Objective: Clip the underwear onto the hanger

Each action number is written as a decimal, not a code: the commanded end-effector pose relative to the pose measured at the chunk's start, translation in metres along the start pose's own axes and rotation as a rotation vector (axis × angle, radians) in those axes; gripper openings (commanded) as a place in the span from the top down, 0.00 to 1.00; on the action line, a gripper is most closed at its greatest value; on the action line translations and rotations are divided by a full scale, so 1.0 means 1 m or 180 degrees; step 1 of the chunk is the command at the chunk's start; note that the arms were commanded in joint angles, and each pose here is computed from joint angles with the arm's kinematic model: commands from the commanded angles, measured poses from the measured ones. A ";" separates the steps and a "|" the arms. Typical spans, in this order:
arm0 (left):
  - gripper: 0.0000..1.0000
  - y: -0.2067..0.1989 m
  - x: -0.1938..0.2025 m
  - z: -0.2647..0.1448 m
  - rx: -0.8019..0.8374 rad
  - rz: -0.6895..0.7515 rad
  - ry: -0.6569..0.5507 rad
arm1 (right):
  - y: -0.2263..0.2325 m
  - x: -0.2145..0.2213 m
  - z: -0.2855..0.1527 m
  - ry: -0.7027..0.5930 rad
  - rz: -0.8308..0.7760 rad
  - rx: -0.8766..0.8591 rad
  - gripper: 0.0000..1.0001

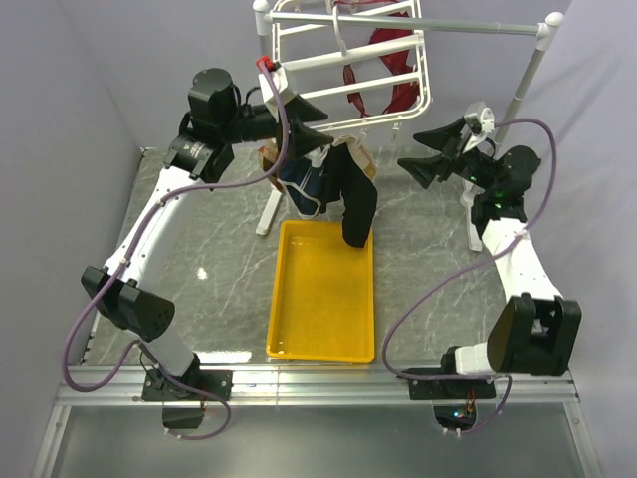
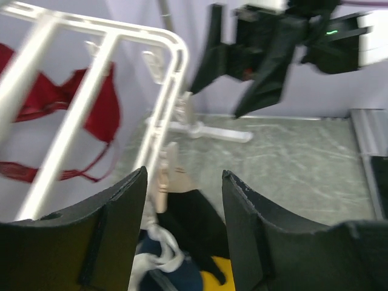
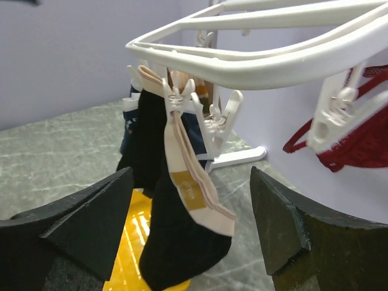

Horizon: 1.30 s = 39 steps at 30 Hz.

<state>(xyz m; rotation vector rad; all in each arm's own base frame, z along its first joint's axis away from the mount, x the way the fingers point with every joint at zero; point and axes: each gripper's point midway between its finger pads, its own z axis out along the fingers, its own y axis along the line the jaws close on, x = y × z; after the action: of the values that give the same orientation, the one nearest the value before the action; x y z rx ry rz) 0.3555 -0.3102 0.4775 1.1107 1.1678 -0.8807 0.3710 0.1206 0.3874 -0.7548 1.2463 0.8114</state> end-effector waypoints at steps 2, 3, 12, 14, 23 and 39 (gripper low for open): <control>0.42 -0.040 -0.021 -0.009 0.0513 0.0100 -0.0390 | -0.008 -0.018 0.026 -0.0286 -0.0337 -0.0091 0.16; 0.41 -0.040 -0.029 -0.008 0.0507 0.0232 -0.0503 | -0.011 -0.025 0.030 -0.0333 -0.0414 -0.0092 0.16; 0.41 -0.039 -0.020 -0.005 0.0537 0.0039 -0.0491 | -0.024 -0.030 0.063 -0.0503 -0.0312 -0.0262 0.21; 0.41 -0.036 -0.019 -0.004 0.0503 0.0048 -0.0502 | -0.025 -0.027 0.064 -0.0487 -0.0291 -0.0272 0.21; 0.43 -0.023 -0.024 0.013 0.0315 0.0003 -0.0597 | -0.010 -0.017 0.056 -0.0349 -0.0228 -0.0331 0.37; 0.46 -0.033 -0.018 0.049 0.0221 -0.0585 -0.0603 | 0.002 -0.020 0.050 -0.0224 -0.0065 -0.0353 0.55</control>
<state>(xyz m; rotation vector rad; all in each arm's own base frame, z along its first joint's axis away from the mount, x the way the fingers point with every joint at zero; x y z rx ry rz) 0.3366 -0.3548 0.4758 1.0220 1.0792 -1.1011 0.4128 0.1576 0.3893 -0.7793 1.1976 0.8946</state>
